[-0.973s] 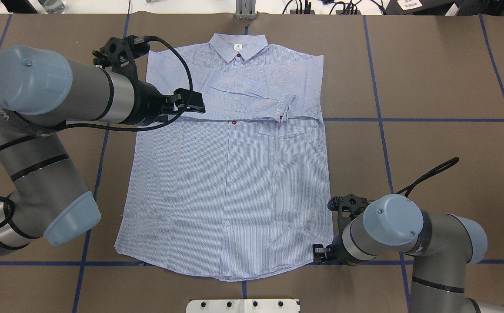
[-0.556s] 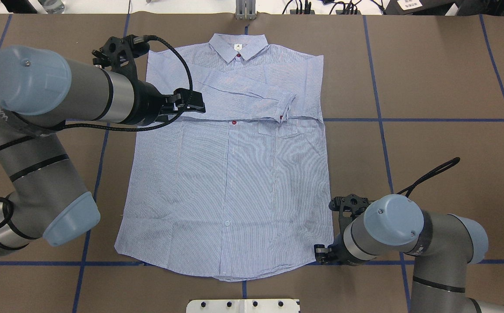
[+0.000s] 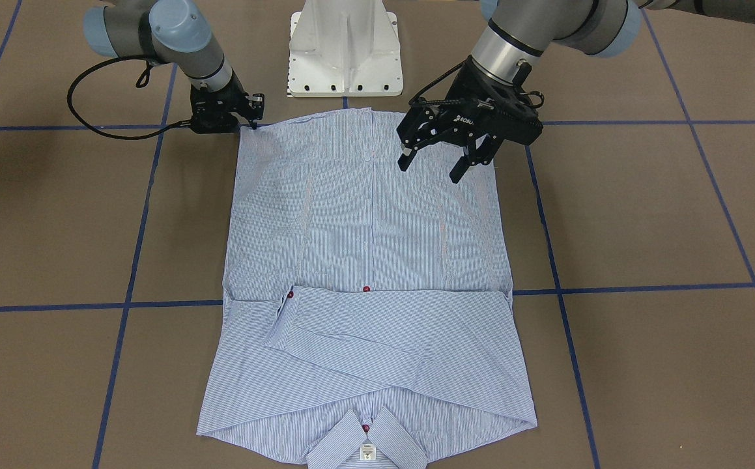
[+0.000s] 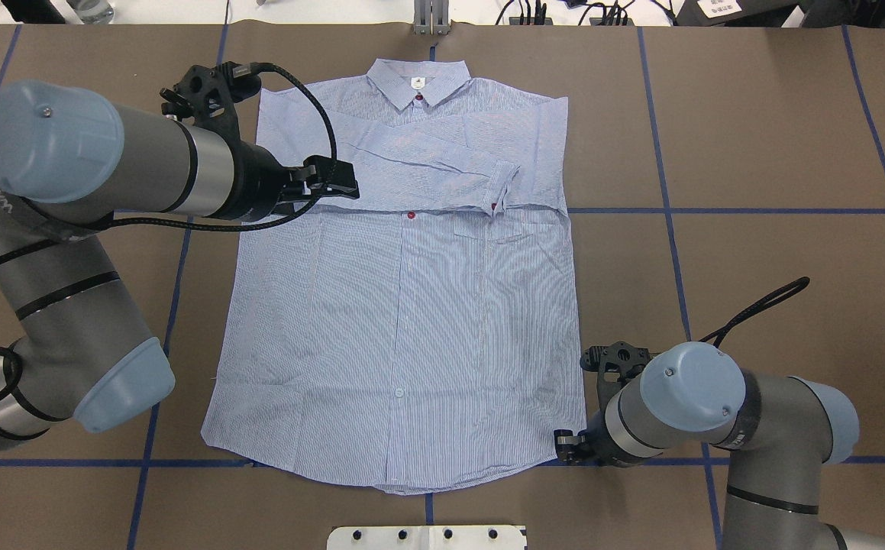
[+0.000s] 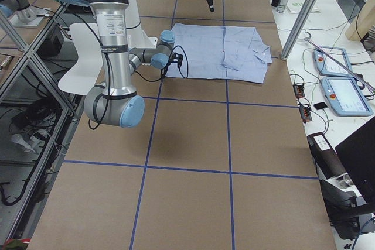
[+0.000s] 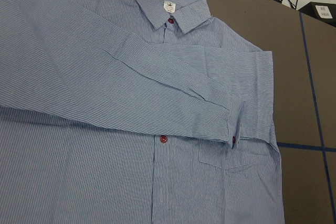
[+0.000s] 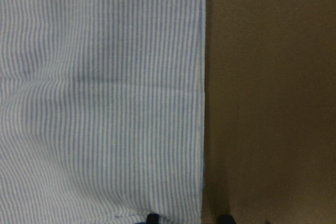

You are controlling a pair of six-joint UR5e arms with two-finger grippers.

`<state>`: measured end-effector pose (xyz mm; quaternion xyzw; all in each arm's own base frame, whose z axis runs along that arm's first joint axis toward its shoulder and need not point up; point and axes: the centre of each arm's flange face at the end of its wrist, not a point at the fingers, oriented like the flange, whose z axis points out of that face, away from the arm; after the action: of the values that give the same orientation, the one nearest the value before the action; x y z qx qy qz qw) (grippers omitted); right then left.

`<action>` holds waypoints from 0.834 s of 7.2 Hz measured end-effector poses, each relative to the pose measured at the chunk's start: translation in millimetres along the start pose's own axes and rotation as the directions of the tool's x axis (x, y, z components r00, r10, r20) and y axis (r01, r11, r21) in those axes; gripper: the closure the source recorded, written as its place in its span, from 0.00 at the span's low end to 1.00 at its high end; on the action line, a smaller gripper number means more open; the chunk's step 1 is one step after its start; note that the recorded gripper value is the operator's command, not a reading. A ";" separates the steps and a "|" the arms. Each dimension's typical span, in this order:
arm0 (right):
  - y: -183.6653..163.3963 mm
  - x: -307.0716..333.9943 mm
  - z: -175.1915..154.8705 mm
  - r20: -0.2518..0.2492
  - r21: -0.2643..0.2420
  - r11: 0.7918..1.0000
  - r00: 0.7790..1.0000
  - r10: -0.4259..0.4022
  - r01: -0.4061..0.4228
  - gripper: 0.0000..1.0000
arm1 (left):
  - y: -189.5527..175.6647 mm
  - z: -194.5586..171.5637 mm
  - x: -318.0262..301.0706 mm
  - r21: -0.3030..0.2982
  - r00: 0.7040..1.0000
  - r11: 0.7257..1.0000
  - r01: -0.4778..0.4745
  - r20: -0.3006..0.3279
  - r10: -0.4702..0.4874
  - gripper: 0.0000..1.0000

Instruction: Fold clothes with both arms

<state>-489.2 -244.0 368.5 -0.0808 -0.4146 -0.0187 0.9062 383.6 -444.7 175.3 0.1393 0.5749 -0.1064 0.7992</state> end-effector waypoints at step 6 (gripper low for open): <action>1.1 -3.3 -2.9 0.009 -0.002 1.000 1.000 -0.005 0.005 1.00 | 0.1 -0.4 -0.1 0.000 1.000 1.000 -0.001 0.000 0.001 0.02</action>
<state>-489.1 -243.5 364.0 -0.0809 -0.4186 -0.0208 0.9043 383.2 -444.5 175.3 0.1397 0.5749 -0.1059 0.7992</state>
